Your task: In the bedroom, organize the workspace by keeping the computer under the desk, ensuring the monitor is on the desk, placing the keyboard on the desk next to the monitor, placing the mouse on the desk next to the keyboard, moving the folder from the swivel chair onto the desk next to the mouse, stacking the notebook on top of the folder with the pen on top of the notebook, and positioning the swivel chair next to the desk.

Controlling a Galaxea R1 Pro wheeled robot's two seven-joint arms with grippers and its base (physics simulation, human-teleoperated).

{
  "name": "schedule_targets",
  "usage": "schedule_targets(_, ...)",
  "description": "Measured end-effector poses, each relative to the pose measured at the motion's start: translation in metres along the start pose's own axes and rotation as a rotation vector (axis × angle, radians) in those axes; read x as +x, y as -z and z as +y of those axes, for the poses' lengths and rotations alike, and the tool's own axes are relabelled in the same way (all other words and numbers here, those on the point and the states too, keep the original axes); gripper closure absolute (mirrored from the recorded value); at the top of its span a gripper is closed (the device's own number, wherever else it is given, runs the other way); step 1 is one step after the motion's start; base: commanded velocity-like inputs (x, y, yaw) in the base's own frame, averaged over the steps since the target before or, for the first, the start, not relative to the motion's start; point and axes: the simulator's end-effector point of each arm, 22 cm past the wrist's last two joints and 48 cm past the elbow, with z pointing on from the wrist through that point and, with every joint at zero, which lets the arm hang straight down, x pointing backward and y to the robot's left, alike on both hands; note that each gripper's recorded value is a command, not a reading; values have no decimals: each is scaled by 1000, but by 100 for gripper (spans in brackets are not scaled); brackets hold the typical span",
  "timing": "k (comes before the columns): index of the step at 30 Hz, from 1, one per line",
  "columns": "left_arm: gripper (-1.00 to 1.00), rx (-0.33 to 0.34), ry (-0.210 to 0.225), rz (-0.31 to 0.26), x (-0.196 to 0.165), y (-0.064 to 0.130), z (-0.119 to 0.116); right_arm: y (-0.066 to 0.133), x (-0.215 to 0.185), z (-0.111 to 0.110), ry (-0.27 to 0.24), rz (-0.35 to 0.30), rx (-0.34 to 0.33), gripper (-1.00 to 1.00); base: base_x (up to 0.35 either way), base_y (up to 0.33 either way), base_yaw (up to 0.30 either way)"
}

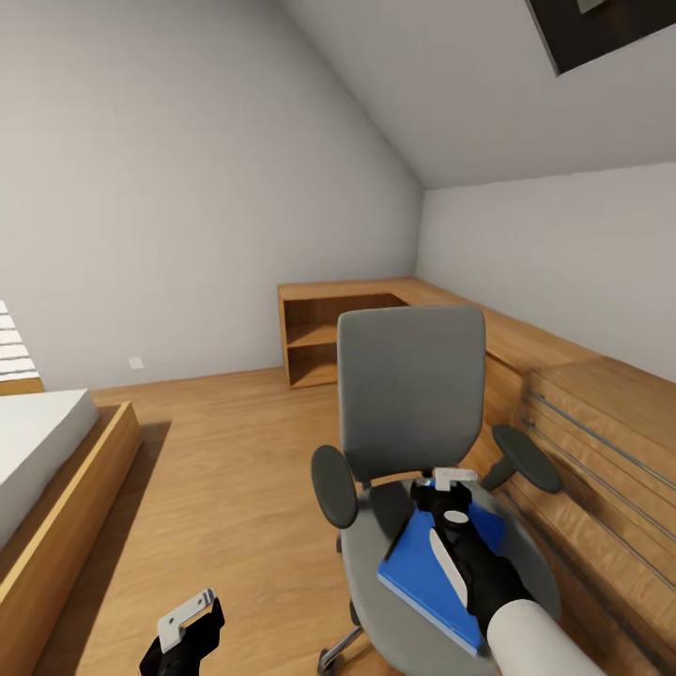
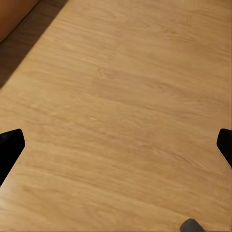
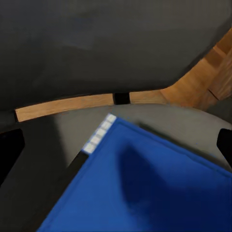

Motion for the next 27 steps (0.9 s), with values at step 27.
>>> schedule_targets(27, -100, 16, 21, -22, 28, -16, 2, -9, 39, 12, 57, 49, -10, -100, 39, 0, 0)
